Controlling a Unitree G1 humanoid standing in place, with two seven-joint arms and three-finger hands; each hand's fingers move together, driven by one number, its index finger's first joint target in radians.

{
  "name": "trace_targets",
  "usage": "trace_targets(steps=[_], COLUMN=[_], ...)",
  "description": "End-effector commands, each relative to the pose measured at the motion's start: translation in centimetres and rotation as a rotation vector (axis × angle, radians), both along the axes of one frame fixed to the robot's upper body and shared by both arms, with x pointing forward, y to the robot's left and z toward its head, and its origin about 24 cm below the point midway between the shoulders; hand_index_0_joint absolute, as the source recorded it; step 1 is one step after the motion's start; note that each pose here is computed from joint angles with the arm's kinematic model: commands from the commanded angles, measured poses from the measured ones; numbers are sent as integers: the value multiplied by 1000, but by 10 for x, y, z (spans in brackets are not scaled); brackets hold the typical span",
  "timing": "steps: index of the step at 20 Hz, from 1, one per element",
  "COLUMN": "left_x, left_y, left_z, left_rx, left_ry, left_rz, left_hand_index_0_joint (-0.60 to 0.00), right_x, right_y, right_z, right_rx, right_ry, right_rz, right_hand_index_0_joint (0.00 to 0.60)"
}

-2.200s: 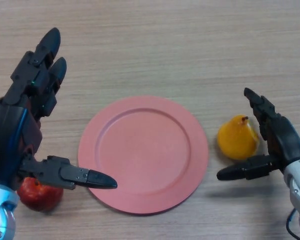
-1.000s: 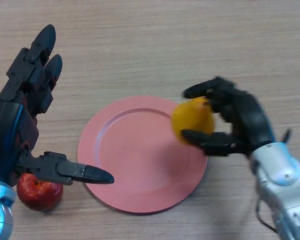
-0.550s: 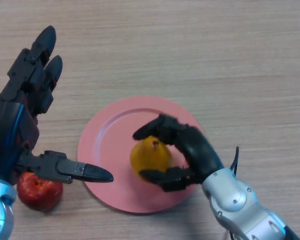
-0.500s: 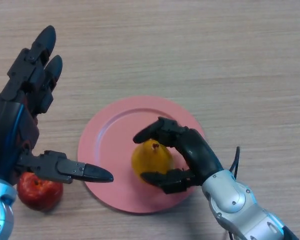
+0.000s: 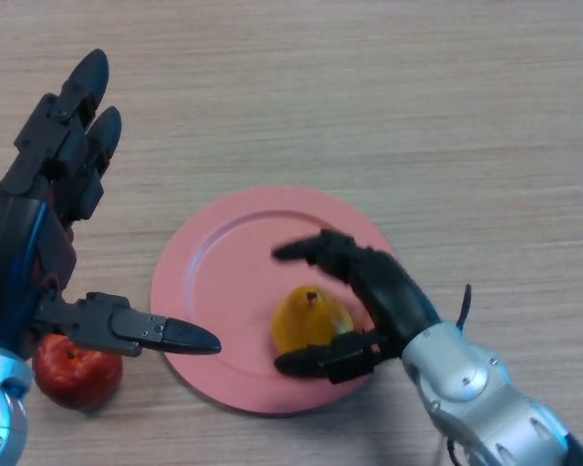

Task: Pick up the yellow pear and place it on the plate

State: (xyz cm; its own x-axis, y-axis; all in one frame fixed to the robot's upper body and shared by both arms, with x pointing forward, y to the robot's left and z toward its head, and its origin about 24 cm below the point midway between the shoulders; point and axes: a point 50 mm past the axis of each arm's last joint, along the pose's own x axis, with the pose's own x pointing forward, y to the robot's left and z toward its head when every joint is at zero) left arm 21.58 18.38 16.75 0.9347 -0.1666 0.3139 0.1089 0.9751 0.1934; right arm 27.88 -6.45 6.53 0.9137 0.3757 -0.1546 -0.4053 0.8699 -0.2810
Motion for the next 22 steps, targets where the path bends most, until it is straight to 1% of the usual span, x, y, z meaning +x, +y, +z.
trace_targets(steps=[1,5,6,7,10,13,15,16,20,22], left_x=[-11,-11,-11,-11,-10,-10,-10,-10,-11,-11], left_y=[4,6,6,5,5,5,6,6,5,3], left_z=[29,27,27,27,28,27,27,27,26,26], left_rx=[42,47,54,55,59,53,49,49,65,69], left_ry=[-236,-246,-245,-245,-252,-249,-244,-249,-237,-239], left_rz=[33,43,42,41,49,48,44,46,38,37], left_hand_index_0_joint=[0,0,0,0,0,0,0,0,0,0], right_x=[8,-1,-6,-8,-18,-31,-38,-42,-56,-63], right_y=[-5,-3,-4,-5,-13,-27,-42,-52,-76,-83], right_z=[45,65,72,76,92,99,104,105,109,109], right_rx=[129,172,183,196,254,254,251,250,237,237], right_ry=[-191,-247,-275,-284,-324,-339,-355,-359,-392,-408], right_rz=[-10,18,30,32,30,30,9,-14,-68,-89], right_hand_index_0_joint=[0,0,0,0,0,0,0,0,0,0])
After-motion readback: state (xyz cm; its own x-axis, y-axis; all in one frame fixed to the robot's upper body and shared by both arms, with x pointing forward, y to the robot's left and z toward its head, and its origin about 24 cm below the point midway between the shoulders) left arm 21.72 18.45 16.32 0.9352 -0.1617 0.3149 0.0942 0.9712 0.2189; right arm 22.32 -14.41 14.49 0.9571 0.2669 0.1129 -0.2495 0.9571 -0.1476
